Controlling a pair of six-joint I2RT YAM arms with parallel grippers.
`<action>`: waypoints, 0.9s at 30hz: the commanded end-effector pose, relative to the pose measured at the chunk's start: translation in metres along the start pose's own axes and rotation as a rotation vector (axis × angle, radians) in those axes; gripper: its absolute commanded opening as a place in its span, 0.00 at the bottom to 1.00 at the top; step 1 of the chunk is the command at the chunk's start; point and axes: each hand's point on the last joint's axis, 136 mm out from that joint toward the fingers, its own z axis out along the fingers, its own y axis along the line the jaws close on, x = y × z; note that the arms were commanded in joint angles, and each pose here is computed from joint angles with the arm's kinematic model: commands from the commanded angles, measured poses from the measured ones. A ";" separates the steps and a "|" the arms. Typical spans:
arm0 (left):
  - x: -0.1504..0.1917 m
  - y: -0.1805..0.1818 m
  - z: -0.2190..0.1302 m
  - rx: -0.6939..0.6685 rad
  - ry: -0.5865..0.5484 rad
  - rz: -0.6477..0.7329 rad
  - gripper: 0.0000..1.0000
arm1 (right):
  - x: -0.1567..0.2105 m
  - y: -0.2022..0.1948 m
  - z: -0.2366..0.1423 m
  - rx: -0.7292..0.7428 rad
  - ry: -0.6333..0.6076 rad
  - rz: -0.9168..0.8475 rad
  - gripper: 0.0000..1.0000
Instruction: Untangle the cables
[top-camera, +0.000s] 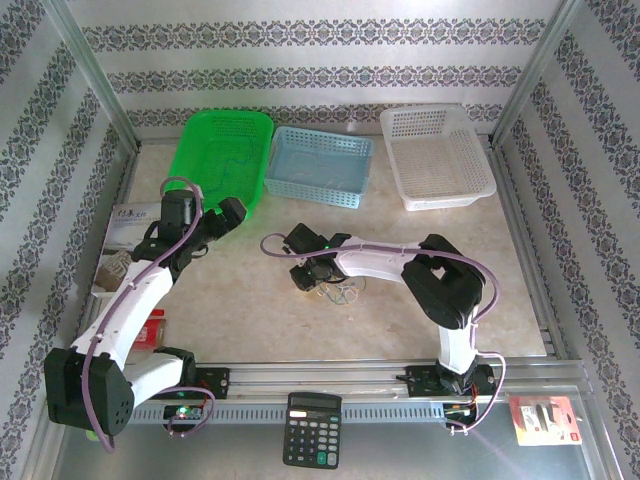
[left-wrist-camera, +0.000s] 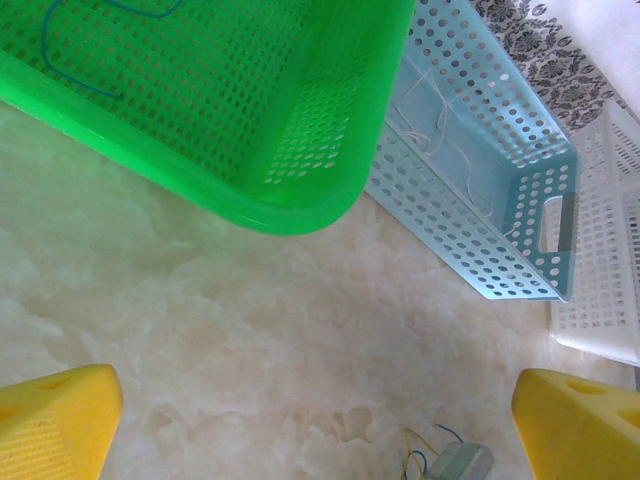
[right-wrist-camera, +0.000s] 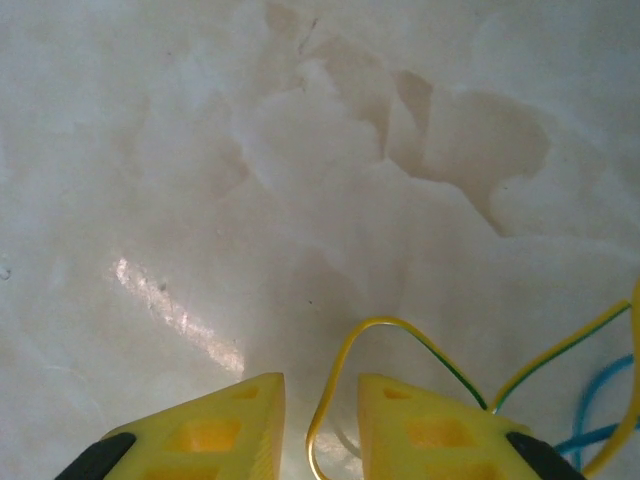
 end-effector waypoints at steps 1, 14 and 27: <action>-0.012 -0.007 -0.007 0.038 -0.048 -0.015 1.00 | -0.001 0.002 0.004 0.020 0.008 -0.026 0.23; -0.011 -0.009 -0.006 0.051 -0.038 -0.015 1.00 | -0.052 0.041 -0.077 -0.219 -0.192 -0.005 0.00; 0.004 -0.027 0.006 0.169 0.056 -0.016 1.00 | -0.085 0.018 -0.151 -0.656 -0.480 0.224 0.00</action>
